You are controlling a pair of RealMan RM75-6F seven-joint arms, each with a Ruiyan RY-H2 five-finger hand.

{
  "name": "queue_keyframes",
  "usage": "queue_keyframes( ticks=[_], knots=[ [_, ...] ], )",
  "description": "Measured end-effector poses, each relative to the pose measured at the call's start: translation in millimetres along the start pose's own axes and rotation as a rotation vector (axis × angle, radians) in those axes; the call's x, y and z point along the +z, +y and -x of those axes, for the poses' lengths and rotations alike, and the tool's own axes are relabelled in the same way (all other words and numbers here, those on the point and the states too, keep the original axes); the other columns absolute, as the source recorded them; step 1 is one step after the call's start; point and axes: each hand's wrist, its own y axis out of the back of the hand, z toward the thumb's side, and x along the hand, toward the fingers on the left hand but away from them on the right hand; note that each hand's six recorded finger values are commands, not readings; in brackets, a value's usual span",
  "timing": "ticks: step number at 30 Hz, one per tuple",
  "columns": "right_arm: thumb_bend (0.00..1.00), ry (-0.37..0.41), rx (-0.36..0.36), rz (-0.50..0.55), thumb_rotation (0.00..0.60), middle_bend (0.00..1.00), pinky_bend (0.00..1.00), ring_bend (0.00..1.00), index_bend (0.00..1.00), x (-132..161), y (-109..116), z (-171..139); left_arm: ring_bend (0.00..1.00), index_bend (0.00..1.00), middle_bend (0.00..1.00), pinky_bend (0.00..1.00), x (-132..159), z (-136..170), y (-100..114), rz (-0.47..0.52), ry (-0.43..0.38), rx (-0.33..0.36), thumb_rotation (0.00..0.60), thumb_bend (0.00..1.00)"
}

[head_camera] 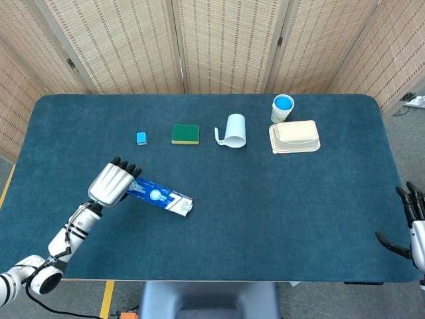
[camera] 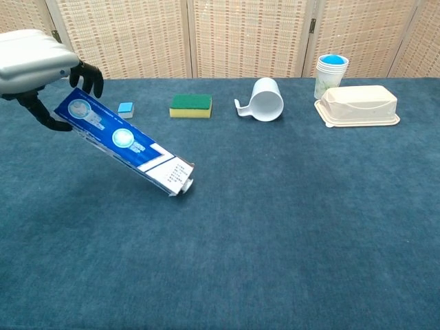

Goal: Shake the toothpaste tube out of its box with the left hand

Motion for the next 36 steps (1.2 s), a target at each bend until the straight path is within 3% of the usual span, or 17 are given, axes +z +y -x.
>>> queue_keyframes(
  ticks=[8,16,18,23,36],
  knots=[
    [0.22,0.011,0.021,0.002,0.6,0.0,0.0,0.0,0.0,2.2,-3.4,2.0,0.46,0.43,0.51,0.4,-11.8,-1.8,26.1,-0.059,-0.048,0.05,0.6,0.19],
    [0.22,0.019,0.02,-0.002,0.6,0.0,0.0,0.0,0.0,3.9,-3.1,1.9,0.44,0.43,0.51,0.4,6.4,0.4,46.6,-0.349,-0.189,0.122,0.6,0.19],
    [0.22,0.01,0.011,-0.01,0.6,0.0,0.0,0.0,0.0,3.0,-2.6,2.0,0.44,0.43,0.51,0.4,12.5,1.5,51.1,-0.376,-0.214,0.138,0.6,0.19],
    [0.22,0.009,0.012,-0.004,0.6,0.0,0.0,0.0,0.0,2.6,-2.9,3.2,0.44,0.43,0.51,0.4,20.6,-0.7,66.4,-0.395,-0.232,0.168,0.6,0.19],
    [0.22,0.024,0.015,-0.002,0.6,0.0,0.0,0.0,0.0,4.4,-2.4,2.1,0.45,0.43,0.51,0.41,28.2,-6.9,131.4,-0.467,-0.257,0.258,0.6,0.19]
  ],
)
